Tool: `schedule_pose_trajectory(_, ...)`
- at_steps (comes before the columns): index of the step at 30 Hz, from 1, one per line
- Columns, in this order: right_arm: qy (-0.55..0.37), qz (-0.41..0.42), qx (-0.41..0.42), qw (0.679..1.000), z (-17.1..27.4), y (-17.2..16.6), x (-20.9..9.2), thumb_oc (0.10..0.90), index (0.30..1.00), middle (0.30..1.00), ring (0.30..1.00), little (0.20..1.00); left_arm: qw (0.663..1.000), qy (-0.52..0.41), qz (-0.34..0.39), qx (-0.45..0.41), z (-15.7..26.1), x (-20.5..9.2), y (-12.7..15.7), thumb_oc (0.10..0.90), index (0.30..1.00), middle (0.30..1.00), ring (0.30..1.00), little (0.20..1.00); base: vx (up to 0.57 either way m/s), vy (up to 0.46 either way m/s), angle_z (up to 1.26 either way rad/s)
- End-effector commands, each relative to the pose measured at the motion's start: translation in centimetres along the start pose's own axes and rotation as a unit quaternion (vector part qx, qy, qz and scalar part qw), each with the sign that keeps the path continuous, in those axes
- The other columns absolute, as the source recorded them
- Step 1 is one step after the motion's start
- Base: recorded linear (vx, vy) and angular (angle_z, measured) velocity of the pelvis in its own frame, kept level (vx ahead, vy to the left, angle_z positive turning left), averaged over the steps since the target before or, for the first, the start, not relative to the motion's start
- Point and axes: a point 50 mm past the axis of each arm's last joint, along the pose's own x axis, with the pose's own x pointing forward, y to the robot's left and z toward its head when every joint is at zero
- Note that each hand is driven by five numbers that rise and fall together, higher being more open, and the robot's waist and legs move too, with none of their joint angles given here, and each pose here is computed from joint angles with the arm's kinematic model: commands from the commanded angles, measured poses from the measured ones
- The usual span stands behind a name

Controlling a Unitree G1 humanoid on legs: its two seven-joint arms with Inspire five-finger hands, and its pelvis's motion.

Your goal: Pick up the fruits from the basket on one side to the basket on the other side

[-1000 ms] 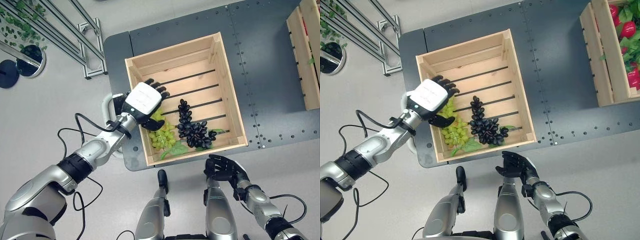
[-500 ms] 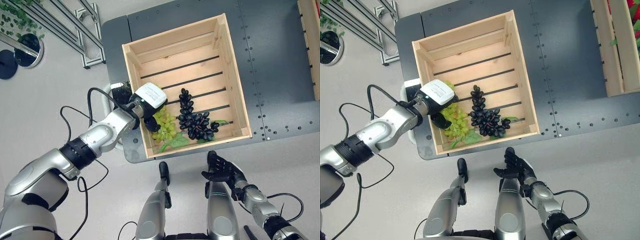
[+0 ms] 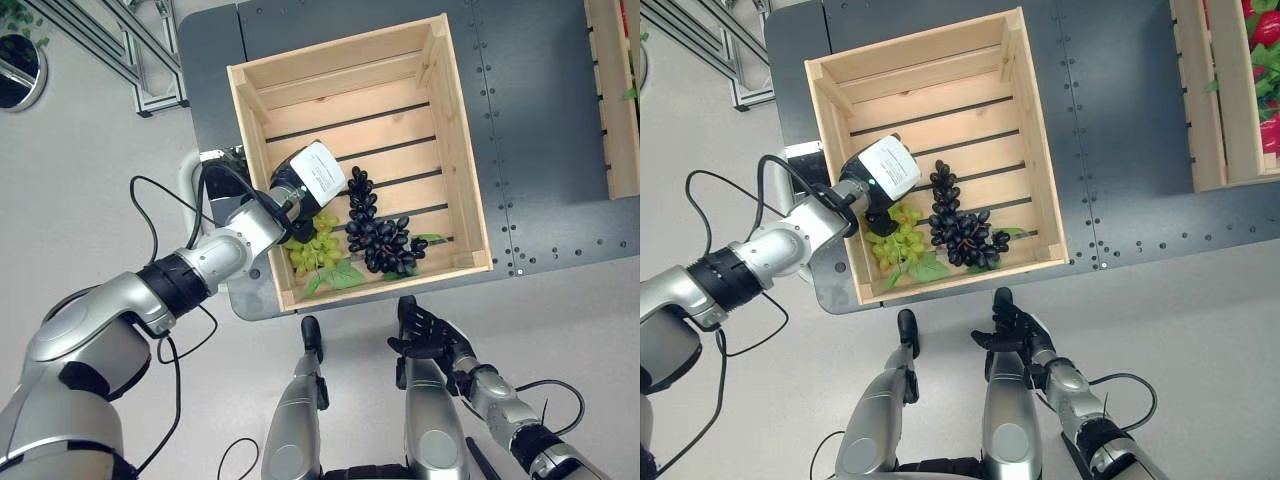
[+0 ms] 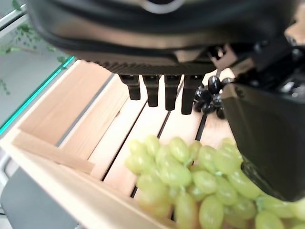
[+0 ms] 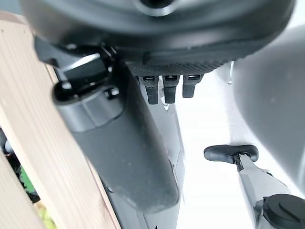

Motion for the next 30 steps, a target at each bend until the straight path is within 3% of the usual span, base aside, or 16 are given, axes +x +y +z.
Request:
schedule_pose_trajectory(1,-0.037,0.027,0.025,0.999,0.9,1.5,0.4,0.800,0.900,0.900,0.900,0.900,0.993,0.087,0.011,0.080,-5.2,0.3,2.0,0.800,0.900,0.900,0.900,0.900,0.00,0.000,0.00)
schedule_pose_trajectory(8,-0.038,0.029,0.022,0.999,1.1,1.9,0.5,0.800,0.900,0.900,0.900,0.900,0.992,0.084,-0.085,0.052,-4.4,0.7,1.7,0.800,0.900,0.900,0.900,0.900,0.00,0.000,0.00)
schedule_pose_trajectory(11,-0.037,0.026,0.021,0.999,1.0,1.8,0.5,0.800,0.900,0.900,0.900,0.900,0.994,0.087,-0.059,0.028,-4.5,0.5,3.0,0.800,0.900,0.900,0.900,0.900,0.01,-0.002,-0.01)
schedule_pose_trajectory(14,-0.039,0.014,0.028,0.999,0.6,1.4,0.1,0.800,0.900,0.900,0.900,0.900,0.995,0.096,0.023,0.011,-5.5,-0.7,5.9,0.800,0.900,0.900,0.900,0.900,0.00,0.000,0.00)
schedule_pose_trajectory(17,-0.043,0.006,0.031,0.999,0.5,1.1,-0.2,0.800,0.900,0.900,0.900,0.900,0.992,0.102,0.073,0.003,-6.5,-1.8,7.2,0.800,0.900,0.900,0.900,0.900,0.00,0.000,0.00)
schedule_pose_trajectory(30,-0.046,-0.013,0.045,0.998,-0.3,0.6,-0.9,0.800,0.900,0.900,0.900,0.900,0.978,0.099,0.183,0.007,-8.3,-5.4,8.8,0.800,0.900,0.900,0.900,0.900,0.00,-0.007,0.03)
